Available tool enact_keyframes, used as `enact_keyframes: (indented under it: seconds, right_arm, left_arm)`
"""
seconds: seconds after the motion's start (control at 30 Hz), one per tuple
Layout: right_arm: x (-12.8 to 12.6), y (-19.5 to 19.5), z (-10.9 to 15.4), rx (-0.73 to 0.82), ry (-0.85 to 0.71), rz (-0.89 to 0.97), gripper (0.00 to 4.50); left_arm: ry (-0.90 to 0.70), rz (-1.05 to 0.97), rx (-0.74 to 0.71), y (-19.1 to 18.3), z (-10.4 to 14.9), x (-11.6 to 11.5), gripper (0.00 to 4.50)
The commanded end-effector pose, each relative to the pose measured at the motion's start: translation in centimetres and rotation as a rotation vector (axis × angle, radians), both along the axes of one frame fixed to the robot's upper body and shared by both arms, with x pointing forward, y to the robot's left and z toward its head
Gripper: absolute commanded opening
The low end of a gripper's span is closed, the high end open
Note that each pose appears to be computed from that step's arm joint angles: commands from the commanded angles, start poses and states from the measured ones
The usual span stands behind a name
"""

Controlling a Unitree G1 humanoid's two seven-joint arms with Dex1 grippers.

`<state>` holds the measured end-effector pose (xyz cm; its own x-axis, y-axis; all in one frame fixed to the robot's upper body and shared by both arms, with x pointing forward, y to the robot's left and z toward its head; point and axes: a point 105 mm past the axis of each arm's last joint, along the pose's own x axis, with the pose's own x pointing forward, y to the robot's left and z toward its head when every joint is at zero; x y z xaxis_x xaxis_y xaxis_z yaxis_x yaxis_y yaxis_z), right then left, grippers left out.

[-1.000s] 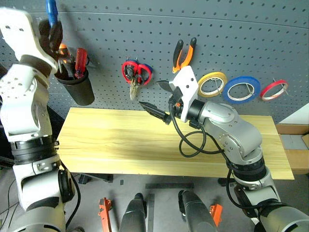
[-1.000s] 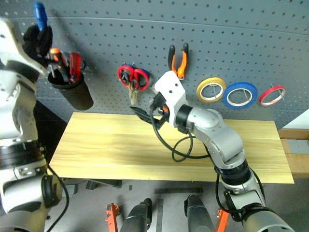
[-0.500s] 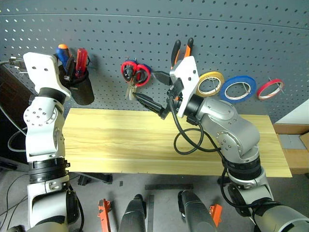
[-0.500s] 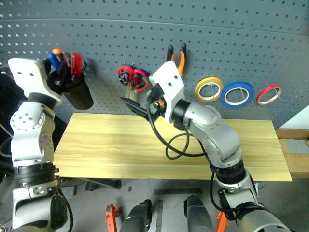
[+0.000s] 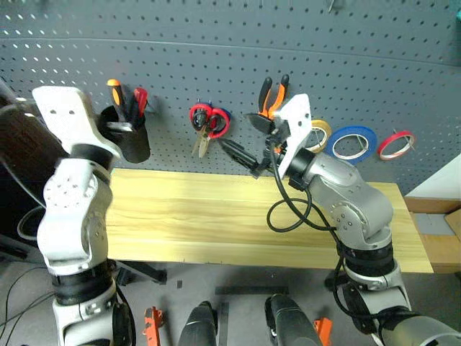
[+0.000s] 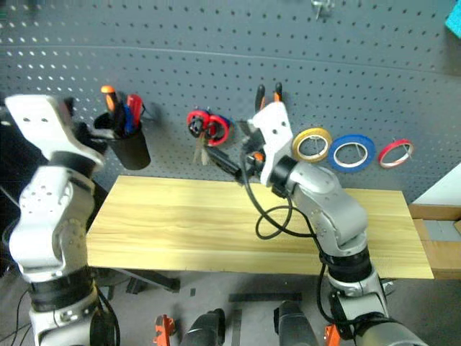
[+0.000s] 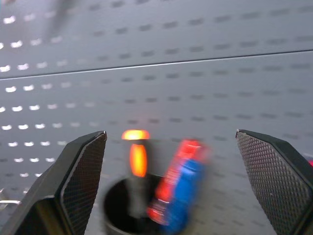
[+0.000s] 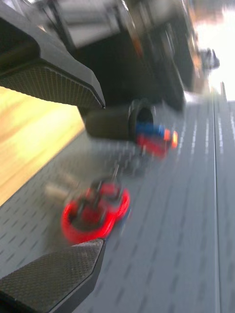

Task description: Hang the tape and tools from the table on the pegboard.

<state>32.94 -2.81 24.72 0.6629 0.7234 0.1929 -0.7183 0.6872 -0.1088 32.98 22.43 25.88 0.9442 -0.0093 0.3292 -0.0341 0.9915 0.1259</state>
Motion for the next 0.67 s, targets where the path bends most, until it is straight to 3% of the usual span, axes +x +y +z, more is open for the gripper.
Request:
enact_keyframes:
  seconds: [0.03,0.2,0.33,0.47,0.67]
  right_arm:
    - [1.5,-3.5,-2.4,-0.019,-0.038,-0.207,4.5]
    - [2.2,-7.2,-8.1,-0.057,-0.024,-0.374,4.5]
    - [2.4,-11.1,-12.7,-0.053,0.081,-0.514,4.5]
    - [2.7,-15.1,-16.3,-0.081,0.151,-0.68,4.5]
    - [2.9,-19.2,-19.3,-0.155,0.197,-0.837,4.5]
  left_arm:
    - [0.071,0.009,0.02,-0.4,-3.2,-0.6,4.49]
    - [0.216,0.052,0.014,0.6,-9.5,-0.8,4.49]
    - [0.325,0.03,0.023,0.9,-13.8,-1.4,4.49]
    - [0.361,0.042,0.006,1.7,-15.7,-1.6,4.49]
    - [0.357,0.018,0.026,1.3,-16.9,-1.3,4.49]
